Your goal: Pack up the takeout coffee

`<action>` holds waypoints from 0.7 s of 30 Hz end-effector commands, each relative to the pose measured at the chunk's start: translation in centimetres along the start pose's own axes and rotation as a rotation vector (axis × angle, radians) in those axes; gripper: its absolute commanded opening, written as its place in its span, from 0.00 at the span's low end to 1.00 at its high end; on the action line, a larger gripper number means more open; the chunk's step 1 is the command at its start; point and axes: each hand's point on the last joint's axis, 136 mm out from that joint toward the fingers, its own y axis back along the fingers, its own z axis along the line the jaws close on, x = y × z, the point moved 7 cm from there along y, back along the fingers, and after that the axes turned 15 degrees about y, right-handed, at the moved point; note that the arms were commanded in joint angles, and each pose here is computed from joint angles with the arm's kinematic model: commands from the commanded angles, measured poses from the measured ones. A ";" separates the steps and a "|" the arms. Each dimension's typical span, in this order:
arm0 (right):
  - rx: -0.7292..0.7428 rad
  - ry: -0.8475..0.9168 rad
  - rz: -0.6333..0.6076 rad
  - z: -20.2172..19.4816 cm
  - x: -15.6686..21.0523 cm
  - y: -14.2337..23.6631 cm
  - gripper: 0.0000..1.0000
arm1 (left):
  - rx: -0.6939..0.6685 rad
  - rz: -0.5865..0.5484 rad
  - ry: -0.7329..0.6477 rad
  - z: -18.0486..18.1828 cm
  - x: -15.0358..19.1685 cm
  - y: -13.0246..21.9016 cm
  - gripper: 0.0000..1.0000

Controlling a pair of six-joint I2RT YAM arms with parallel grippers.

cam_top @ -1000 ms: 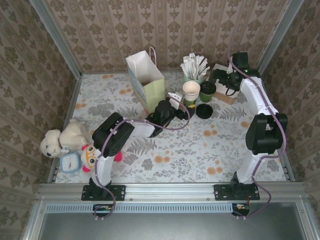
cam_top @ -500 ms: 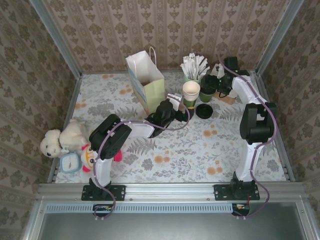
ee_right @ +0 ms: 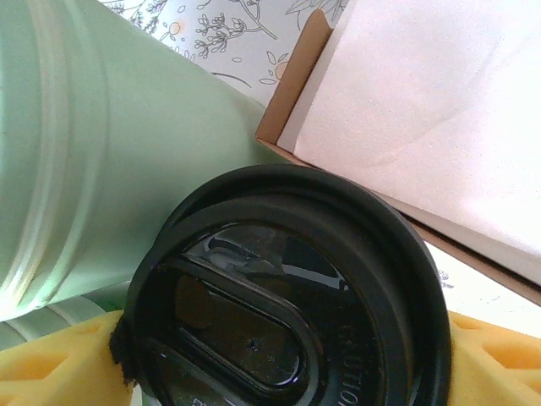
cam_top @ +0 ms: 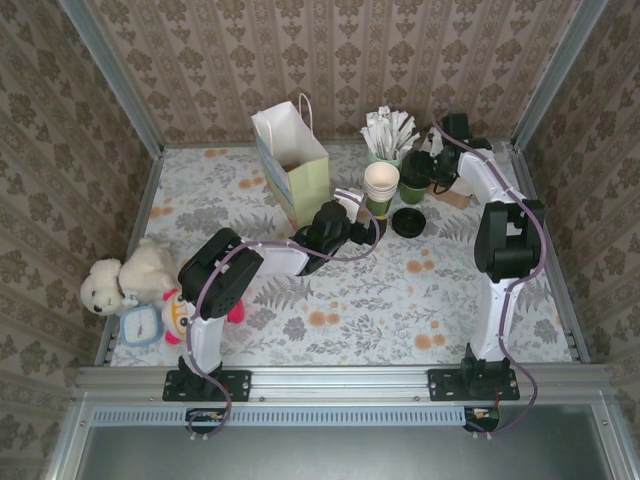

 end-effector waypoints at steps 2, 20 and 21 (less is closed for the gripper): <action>0.075 0.006 0.028 -0.3 0.6 1.3 0.72 | 0.014 -0.030 -0.004 -1.0 -1.5 0.7 1.00; 0.049 -0.077 -0.056 5.1 9.9 11.9 0.70 | -0.170 0.112 0.050 -3.1 -4.1 5.6 1.00; 0.030 -0.081 -0.050 5.9 10.6 11.9 0.70 | -0.201 0.125 0.054 -2.9 -4.1 6.1 1.00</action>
